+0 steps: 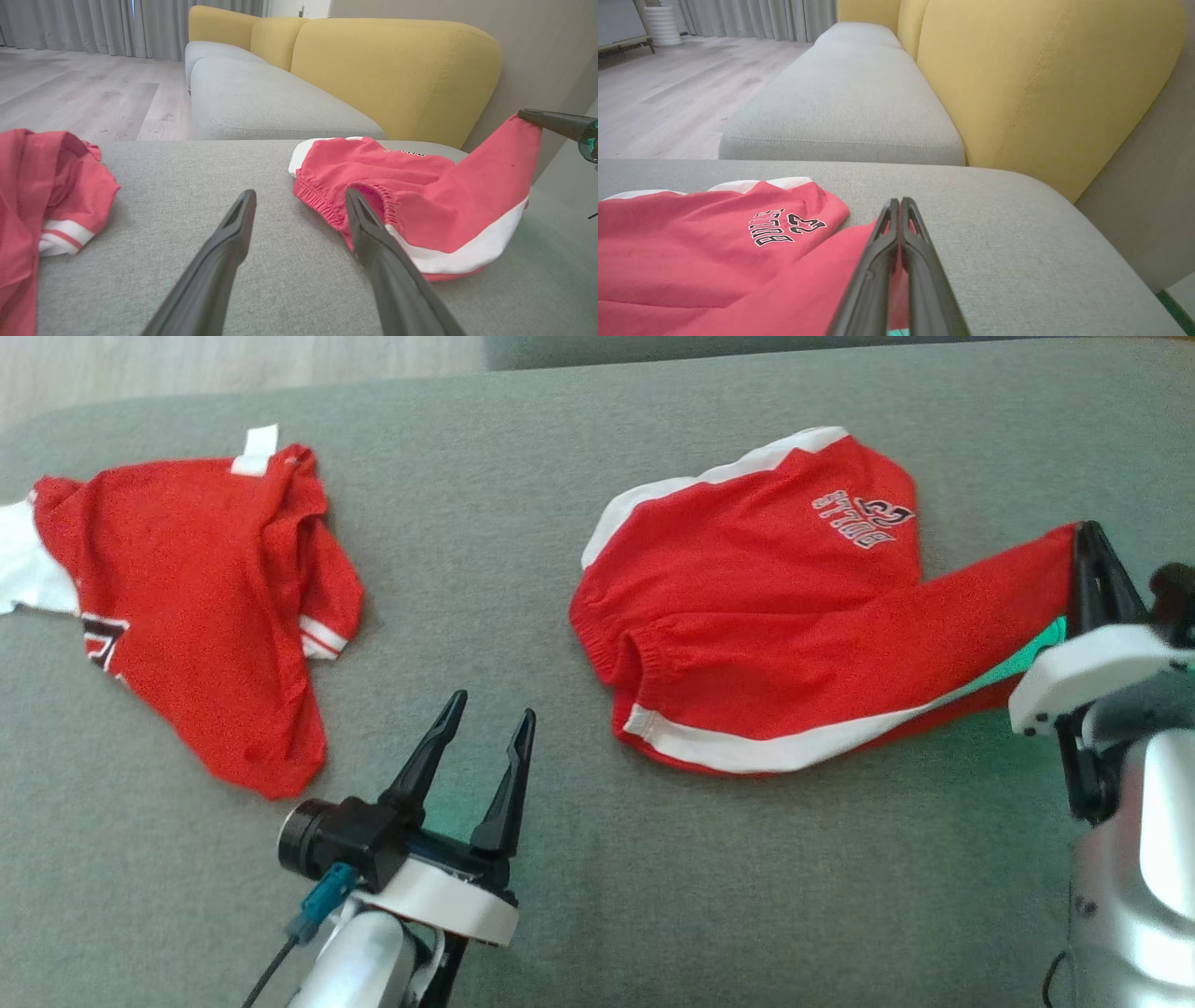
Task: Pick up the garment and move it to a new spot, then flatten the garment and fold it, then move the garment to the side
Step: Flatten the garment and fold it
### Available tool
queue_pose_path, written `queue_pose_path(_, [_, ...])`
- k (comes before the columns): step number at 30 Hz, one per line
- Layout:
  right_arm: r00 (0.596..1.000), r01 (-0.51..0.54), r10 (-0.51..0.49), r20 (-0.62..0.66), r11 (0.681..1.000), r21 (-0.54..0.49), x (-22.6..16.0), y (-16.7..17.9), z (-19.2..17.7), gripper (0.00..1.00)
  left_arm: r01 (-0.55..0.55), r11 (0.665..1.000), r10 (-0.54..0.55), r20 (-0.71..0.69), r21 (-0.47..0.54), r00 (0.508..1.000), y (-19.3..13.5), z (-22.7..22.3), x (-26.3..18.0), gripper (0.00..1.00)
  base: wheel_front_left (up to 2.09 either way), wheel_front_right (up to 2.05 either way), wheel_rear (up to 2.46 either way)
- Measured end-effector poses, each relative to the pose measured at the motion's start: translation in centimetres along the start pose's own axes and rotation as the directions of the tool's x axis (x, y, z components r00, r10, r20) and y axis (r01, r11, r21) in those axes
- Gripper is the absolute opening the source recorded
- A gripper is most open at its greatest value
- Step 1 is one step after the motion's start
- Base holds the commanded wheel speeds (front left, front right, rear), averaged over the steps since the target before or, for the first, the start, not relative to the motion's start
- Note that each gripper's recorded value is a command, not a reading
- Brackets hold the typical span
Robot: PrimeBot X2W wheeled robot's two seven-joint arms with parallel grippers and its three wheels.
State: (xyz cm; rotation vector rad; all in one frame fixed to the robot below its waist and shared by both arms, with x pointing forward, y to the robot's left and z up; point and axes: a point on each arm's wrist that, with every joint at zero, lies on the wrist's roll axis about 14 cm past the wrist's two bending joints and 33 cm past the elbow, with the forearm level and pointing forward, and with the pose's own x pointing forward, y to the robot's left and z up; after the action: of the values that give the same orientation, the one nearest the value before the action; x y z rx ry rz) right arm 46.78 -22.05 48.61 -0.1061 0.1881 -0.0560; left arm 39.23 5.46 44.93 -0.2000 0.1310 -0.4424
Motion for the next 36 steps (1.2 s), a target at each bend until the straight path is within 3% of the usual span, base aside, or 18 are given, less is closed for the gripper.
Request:
queue_pose_path(10, [0.969, -0.057, 0.042, -0.242, 0.997, -0.053, 2.9, 2.3, -5.4, 0.00, -0.047, 0.999, 0.047, -0.003, -0.005, 0.999, 1.5, -0.1, -0.3, 1.00, 0.00, 0.00, 0.00])
queue_pose_path(11, [0.962, -0.063, 0.042, -0.271, 0.996, -0.067, 2.9, 2.3, -6.2, 0.37, -0.048, 0.999, 0.048, -0.004, -0.005, 0.999, 1.6, -0.2, -0.3, 1.00, 0.00, 0.00, 0.00])
queue_pose_path(12, [0.956, -0.064, 0.038, -0.292, 0.995, -0.079, 2.9, 2.1, -6.8, 1.00, -0.049, 0.999, 0.049, -0.005, -0.007, 0.999, 1.6, -0.2, -0.3, 1.00, 0.00, 0.00, 0.00])
queue_pose_path(16, [0.964, -0.041, 0.021, -0.265, 0.997, -0.069, 2.9, 1.2, -6.7, 1.00, -0.043, 0.999, 0.043, -0.002, -0.008, 0.999, 1.5, -0.1, -0.1, 1.00, 0.00, 0.00, 0.00])
queue_pose_path(21, [0.999, -0.037, 0.037, -0.027, 0.999, 0.000, 3.4, 1.2, -1.6, 1.00, -0.014, 1.000, 0.014, 0.029, -0.002, 0.999, 0.7, 0.8, 0.7, 1.00, 0.00, 0.00, 0.00])
queue_pose_path(26, [0.979, -0.066, 0.050, 0.198, 0.995, 0.074, 1.2, 1.4, 2.3, 1.00, 0.025, 1.000, -0.025, 0.079, 0.000, 0.997, -0.5, 2.4, 1.6, 1.00, 0.00, 0.00, 0.00])
queue_pose_path(31, [0.984, -0.056, 0.032, 0.175, 0.989, 0.138, -5.1, 0.9, -1.4, 1.00, 0.082, 0.996, -0.080, 0.120, -0.017, 0.990, -2.4, 3.7, 2.5, 1.00, 0.00, 0.00, 0.00])
queue_pose_path(36, [0.988, -0.044, 0.016, 0.156, 0.982, 0.183, -7.3, 0.7, -2.6, 1.00, 0.124, 0.992, -0.119, 0.115, -0.036, 0.986, -3.8, 3.4, 2.8, 1.00, 0.00, 0.00, 0.00])
